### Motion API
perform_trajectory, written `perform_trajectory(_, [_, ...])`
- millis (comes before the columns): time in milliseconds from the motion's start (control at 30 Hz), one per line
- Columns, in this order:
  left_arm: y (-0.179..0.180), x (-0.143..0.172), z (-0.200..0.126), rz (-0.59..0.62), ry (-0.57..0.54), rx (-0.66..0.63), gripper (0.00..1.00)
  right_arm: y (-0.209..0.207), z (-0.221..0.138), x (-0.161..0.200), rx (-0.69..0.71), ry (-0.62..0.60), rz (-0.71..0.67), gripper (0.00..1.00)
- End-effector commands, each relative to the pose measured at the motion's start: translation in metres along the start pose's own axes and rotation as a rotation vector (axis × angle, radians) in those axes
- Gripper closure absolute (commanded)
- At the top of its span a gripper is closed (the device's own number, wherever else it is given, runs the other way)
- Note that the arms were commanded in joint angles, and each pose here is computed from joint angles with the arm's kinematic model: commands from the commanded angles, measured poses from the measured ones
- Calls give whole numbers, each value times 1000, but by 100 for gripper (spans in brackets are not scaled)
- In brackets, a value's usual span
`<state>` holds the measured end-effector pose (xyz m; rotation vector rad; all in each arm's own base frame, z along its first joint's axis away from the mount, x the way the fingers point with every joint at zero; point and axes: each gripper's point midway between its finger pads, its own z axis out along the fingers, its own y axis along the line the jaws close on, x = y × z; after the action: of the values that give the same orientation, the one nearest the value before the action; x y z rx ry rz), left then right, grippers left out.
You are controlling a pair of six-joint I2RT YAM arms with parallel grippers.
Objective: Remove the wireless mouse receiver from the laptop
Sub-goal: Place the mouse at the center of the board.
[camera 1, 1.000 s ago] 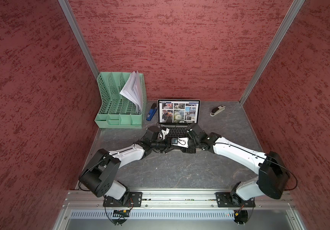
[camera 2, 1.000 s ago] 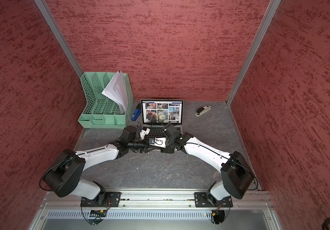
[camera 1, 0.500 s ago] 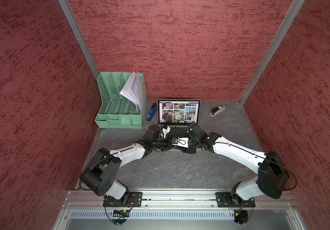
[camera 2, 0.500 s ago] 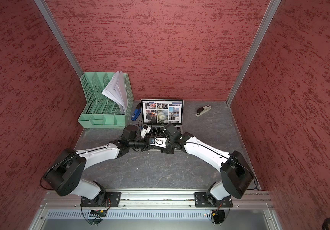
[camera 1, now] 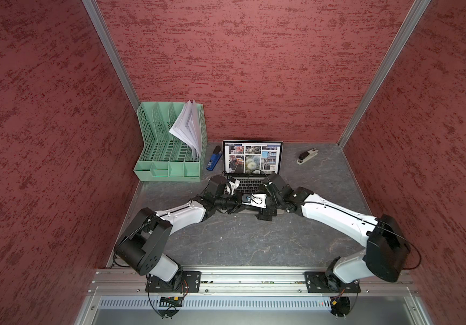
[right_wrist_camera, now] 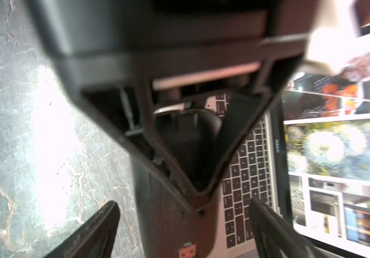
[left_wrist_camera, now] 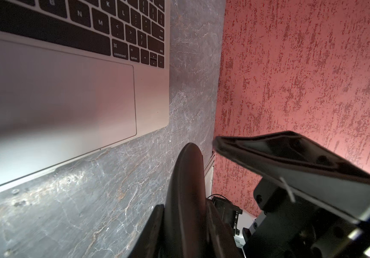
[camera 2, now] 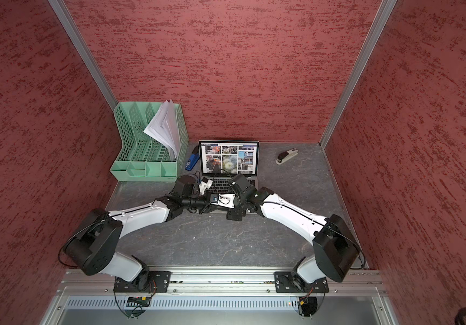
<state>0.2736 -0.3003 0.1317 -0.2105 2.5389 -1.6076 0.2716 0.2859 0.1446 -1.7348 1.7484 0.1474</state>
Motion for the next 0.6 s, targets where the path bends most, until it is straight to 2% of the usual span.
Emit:
perform_trajectory(0, [-3,-6,-3,-82,5,6,100,-11,-22,-14,96,-76,-23,3])
perform_trajectory(233, [1,-16,-14,-282,-13,-7,100,3,-32,-12,132,-142,-63,5])
perform_trajectory(400, [0,-23,-21,-429,-25,-2,100,12,-25,-9,158,-90,-175,9])
perform_trajectory(567, [-4,-22,-21,-542,-15,10,100,-1,-17,-16,250,-58,-212,14])
